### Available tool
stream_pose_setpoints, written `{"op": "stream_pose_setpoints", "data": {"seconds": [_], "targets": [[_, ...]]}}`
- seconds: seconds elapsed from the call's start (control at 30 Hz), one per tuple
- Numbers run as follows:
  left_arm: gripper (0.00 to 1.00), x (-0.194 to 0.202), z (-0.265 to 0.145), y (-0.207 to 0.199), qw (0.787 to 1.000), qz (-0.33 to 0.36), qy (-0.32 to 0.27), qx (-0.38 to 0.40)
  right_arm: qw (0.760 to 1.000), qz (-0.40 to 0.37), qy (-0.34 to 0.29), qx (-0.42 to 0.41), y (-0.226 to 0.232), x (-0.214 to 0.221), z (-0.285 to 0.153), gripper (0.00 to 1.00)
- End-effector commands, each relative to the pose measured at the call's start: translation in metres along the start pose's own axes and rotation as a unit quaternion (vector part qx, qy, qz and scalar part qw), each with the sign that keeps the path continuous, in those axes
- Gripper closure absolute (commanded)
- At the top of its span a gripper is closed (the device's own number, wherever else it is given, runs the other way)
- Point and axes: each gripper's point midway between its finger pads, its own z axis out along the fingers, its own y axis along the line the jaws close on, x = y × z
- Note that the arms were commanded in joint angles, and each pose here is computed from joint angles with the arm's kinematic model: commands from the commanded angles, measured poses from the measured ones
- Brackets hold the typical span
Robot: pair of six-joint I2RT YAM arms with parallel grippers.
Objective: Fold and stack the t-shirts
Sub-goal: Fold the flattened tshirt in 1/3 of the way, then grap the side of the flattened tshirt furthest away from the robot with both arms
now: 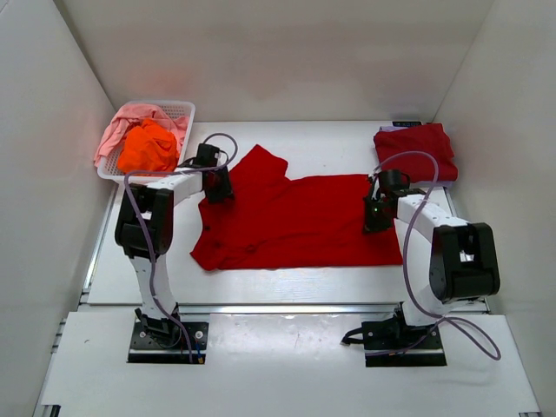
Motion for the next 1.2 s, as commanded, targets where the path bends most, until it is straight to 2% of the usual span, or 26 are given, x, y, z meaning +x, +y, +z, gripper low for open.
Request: {"op": "stream_pose_setpoints", "data": {"seconds": [0.0, 0.2, 0.4, 0.5, 0.63, 0.83, 0.97, 1.0, 1.07, 1.17], "targets": [[0.49, 0.013, -0.002, 0.028, 0.999, -0.002, 0.010, -0.042, 1.000, 0.026, -0.005, -0.001, -0.004, -0.010, 0.006, 0.99], [0.48, 0.024, -0.009, 0.057, 0.997, -0.005, 0.015, -0.077, 0.997, 0.077, 0.031, 0.004, -0.012, 0.006, 0.014, 1.00], [0.48, 0.027, -0.016, 0.075, 0.996, -0.015, 0.007, -0.089, 0.996, 0.067, 0.058, 0.008, -0.002, 0.018, 0.017, 1.00], [0.46, 0.013, -0.022, 0.078, 0.995, -0.019, -0.009, -0.094, 0.996, 0.064, 0.061, -0.004, 0.004, 0.015, 0.018, 0.99], [0.43, -0.020, -0.038, 0.056, 0.998, -0.014, -0.051, -0.046, 0.998, 0.050, 0.049, 0.002, 0.009, 0.004, 0.016, 0.99], [0.40, -0.089, -0.071, -0.010, 0.990, 0.026, -0.135, 0.043, 0.999, 0.012, -0.033, -0.010, 0.024, -0.044, -0.009, 0.95], [0.38, -0.127, -0.057, -0.031, 0.984, 0.061, -0.155, 0.060, 0.996, -0.008, -0.085, -0.010, 0.029, -0.081, -0.028, 0.94], [0.38, -0.123, -0.040, -0.026, 0.988, 0.061, -0.135, 0.054, 0.996, -0.012, -0.086, -0.009, 0.028, -0.082, -0.028, 0.94], [0.38, -0.139, -0.032, -0.031, 0.986, 0.073, -0.137, 0.057, 0.995, -0.017, -0.098, -0.008, 0.029, -0.096, -0.032, 0.91], [0.36, -0.141, -0.006, -0.029, 0.988, 0.085, -0.121, 0.049, 0.995, -0.011, -0.101, -0.005, 0.024, -0.104, -0.031, 0.89]]}}
